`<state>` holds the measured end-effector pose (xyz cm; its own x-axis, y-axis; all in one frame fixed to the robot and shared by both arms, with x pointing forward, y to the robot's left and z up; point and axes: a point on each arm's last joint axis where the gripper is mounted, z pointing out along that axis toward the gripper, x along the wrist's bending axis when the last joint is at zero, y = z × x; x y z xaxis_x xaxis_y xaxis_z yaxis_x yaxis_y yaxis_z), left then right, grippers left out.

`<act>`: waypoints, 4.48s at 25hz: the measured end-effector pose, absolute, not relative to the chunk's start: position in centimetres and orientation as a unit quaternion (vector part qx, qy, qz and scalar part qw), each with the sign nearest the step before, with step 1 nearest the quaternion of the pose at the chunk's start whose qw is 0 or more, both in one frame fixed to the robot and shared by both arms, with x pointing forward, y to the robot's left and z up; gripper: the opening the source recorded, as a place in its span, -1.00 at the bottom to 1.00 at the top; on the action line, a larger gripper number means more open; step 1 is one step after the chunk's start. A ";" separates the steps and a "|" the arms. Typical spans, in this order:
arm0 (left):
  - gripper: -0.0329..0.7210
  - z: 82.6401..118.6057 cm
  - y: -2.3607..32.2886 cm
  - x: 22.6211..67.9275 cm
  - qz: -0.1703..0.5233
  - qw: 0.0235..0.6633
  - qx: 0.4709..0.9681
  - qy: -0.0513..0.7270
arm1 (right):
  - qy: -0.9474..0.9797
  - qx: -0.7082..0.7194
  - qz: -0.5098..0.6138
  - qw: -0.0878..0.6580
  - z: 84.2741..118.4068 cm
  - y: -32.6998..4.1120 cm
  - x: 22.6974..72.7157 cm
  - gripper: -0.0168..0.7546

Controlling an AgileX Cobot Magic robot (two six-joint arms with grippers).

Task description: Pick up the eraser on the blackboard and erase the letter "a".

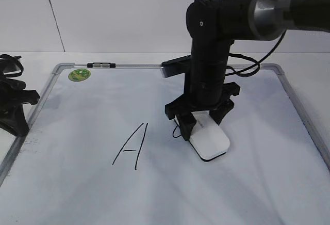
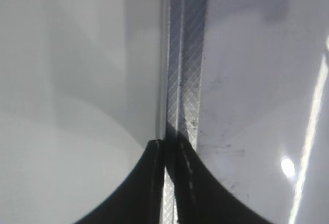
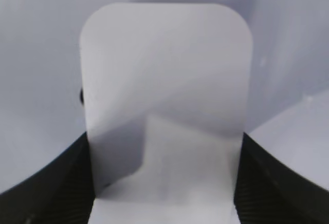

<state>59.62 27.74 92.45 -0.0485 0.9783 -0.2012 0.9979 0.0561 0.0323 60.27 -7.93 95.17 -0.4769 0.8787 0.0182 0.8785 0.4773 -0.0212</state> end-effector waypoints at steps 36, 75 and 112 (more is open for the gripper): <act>-0.84 92.5 27.7 59.6 -0.057 0.085 0.684 0.722 | -0.870 -0.473 -0.045 -0.130 102.3 -4.9 59.2 0.49; -0.84 92.5 27.7 59.7 -0.056 0.086 0.684 0.722 | -0.641 -0.667 -0.150 -0.348 119.0 -24.3 47.8 0.49; -0.84 92.5 27.7 59.7 -0.058 0.087 0.684 0.722 | -0.710 -0.703 -0.010 -0.030 102.7 -27.1 58.4 0.49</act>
<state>59.65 27.71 92.46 -0.0494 0.9776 -0.2044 0.9977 0.0579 0.0359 58.40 -27.09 102.67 -0.0088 0.9995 -0.0294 0.9984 0.0105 0.0560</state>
